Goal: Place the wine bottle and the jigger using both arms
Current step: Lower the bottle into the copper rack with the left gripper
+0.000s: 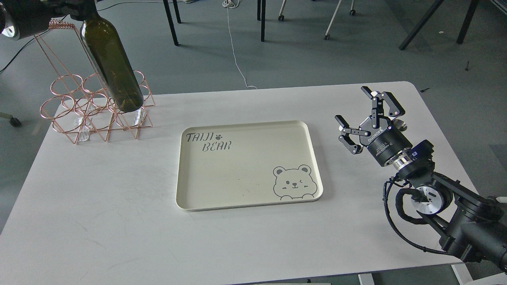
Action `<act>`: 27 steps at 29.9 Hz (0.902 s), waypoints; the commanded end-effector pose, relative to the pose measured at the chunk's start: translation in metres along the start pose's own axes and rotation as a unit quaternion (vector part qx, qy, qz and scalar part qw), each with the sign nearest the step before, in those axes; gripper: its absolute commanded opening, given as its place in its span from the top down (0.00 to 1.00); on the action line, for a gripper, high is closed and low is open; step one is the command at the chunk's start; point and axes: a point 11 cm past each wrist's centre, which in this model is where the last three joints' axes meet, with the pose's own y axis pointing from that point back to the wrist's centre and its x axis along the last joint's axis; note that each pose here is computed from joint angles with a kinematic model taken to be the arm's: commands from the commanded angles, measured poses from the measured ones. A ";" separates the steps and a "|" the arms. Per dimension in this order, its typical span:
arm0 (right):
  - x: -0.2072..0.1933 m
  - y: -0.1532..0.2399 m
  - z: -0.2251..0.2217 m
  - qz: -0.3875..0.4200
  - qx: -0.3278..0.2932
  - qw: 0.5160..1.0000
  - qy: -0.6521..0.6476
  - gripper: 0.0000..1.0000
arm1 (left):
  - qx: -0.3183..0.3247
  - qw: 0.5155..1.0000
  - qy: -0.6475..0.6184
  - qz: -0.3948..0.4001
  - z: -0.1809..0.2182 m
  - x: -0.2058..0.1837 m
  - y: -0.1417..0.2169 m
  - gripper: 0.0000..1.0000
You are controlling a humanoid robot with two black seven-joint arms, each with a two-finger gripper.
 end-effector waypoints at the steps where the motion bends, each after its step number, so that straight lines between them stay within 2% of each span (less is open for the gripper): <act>1: 0.000 0.000 0.000 0.000 0.000 1.000 0.000 0.01 | 0.000 1.000 -0.002 -0.005 0.000 -0.003 -0.001 0.84; 27: 0.000 0.002 0.002 0.001 -0.002 1.000 -0.002 0.01 | 0.016 0.999 -0.026 -0.014 -0.008 -0.008 0.001 0.84</act>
